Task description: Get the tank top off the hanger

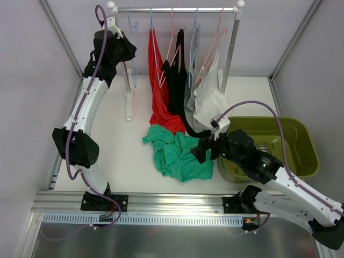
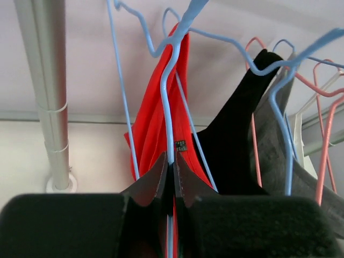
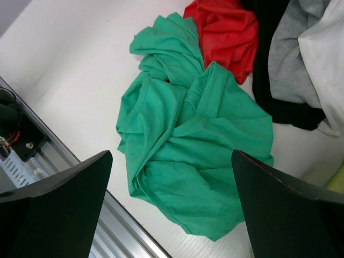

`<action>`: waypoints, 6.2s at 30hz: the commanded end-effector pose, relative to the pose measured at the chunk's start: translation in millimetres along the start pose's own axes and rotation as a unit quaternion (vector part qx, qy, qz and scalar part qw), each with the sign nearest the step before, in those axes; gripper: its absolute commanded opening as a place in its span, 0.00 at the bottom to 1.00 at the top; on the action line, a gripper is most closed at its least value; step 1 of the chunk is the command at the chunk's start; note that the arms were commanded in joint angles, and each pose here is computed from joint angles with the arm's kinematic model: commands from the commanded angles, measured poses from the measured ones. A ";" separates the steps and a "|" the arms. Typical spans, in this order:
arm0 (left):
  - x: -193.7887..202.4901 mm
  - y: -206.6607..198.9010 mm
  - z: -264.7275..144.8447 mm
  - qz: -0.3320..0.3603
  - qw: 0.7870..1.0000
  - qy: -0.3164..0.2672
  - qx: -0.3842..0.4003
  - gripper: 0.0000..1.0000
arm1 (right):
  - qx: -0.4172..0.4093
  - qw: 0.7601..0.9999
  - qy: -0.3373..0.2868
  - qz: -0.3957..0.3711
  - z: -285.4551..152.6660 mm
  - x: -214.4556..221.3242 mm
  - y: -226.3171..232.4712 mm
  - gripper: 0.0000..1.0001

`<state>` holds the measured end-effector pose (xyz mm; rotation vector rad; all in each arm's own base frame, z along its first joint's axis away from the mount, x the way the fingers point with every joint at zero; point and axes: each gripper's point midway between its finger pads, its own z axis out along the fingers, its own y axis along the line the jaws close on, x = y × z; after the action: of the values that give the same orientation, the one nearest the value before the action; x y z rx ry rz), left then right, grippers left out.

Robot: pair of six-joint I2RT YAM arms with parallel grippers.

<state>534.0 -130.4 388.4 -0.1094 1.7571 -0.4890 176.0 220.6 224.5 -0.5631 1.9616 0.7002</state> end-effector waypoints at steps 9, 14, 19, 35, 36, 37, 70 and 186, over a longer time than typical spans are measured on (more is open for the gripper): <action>-49.0 -13.0 -106.2 -0.016 0.996 -0.085 -0.017 0.99 | 0.019 0.993 0.112 -0.026 92.7 22.0 9.8 0.99; -56.7 -13.4 -197.1 -0.024 0.989 -0.141 -0.025 0.99 | 0.090 0.981 0.170 -0.013 134.3 56.6 4.5 1.00; -6.4 13.2 -261.1 -0.039 0.987 -0.145 -0.060 0.99 | 0.138 0.962 0.234 -0.035 150.2 112.5 8.2 1.00; 72.1 17.1 -364.8 0.047 0.992 -0.120 -0.010 0.99 | 0.084 0.983 0.161 -0.026 126.2 79.1 38.5 0.00; 88.9 26.1 -355.6 0.050 0.993 -0.101 -0.020 0.99 | 0.075 0.986 0.147 -0.034 120.7 67.0 40.6 0.00; 97.5 31.5 -352.9 0.048 0.994 -0.094 -0.027 0.99 | 0.067 0.989 0.130 -0.035 115.4 54.0 43.4 0.00; 141.1 67.1 -342.9 0.054 0.993 -0.072 -0.081 0.99 | 0.430 0.865 -0.256 -0.025 -236.2 -249.6 -110.5 0.00; -18.1 -77.3 -11.8 0.088 0.996 -0.011 -0.020 0.03 | 0.060 0.987 -0.109 0.099 -83.0 -30.1 -57.6 0.91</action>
<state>526.2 -200.7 383.4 0.0524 1.8669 -0.3498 174.9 121.9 264.1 -0.1768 1.8810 0.7117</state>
